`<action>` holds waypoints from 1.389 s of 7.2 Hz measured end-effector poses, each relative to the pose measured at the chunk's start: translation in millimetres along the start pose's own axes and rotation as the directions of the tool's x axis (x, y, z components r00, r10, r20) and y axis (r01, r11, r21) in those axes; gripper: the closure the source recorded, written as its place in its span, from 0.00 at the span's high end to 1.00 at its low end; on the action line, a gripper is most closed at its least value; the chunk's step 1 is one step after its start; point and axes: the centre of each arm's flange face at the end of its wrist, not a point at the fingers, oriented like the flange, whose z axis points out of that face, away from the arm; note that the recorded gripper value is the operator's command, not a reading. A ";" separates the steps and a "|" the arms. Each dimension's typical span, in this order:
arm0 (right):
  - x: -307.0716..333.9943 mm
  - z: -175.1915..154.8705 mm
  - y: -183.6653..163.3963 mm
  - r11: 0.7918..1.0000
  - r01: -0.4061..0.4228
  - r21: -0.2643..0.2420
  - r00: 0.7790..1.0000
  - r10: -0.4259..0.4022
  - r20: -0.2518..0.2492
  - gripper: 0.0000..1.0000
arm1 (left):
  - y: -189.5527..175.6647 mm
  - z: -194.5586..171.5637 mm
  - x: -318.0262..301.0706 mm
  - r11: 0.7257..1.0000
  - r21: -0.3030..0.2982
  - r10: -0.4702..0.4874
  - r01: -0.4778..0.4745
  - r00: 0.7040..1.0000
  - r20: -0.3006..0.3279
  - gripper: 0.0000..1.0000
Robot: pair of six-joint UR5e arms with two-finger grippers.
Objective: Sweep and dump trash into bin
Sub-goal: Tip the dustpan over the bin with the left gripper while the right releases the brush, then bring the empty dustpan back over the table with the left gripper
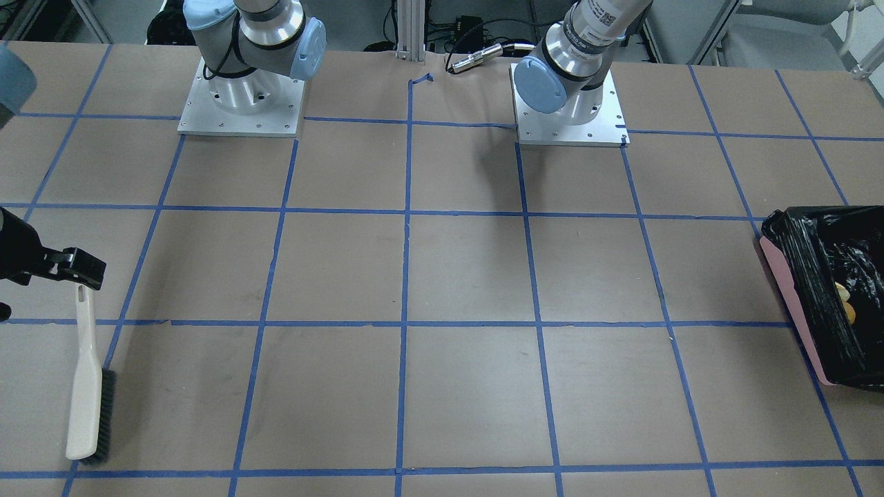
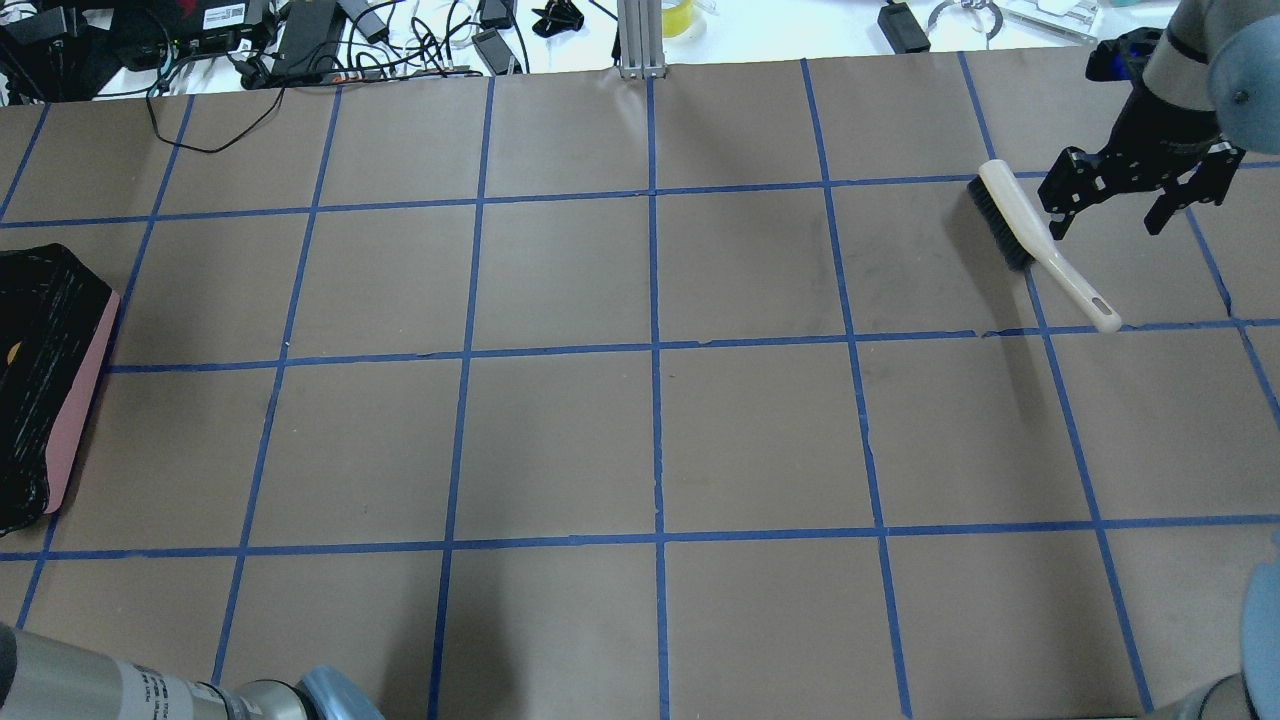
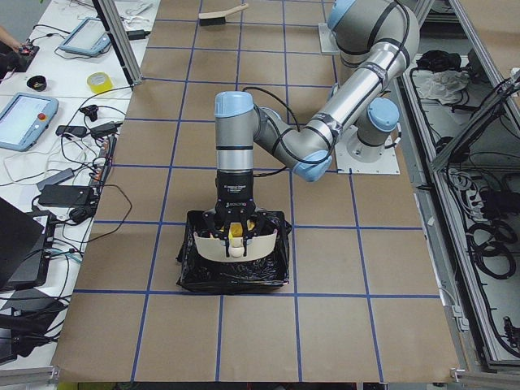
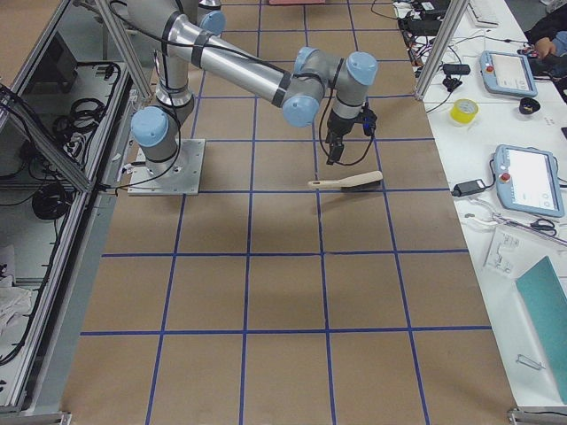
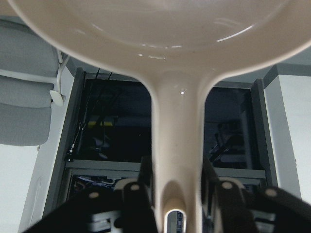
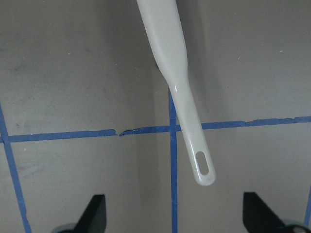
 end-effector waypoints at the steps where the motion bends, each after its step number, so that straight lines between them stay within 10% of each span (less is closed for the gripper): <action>1: -5.6 -28.4 13.8 1.000 -0.006 0.024 1.000 0.006 0.007 1.00 | 4.0 -5.0 2.4 1.000 -0.027 -0.011 0.011 1.000 -0.002 0.00; 6: -101.6 -127.2 70.6 0.989 -0.030 0.145 0.999 0.026 0.030 1.00 | -9.8 -41.2 8.7 0.991 -0.133 0.004 -0.001 1.000 0.027 0.00; 10: -145.4 -139.1 90.3 0.986 -0.012 0.166 1.000 0.008 0.027 1.00 | -18.9 -35.4 7.6 0.993 -0.119 0.018 -0.015 1.000 0.025 0.00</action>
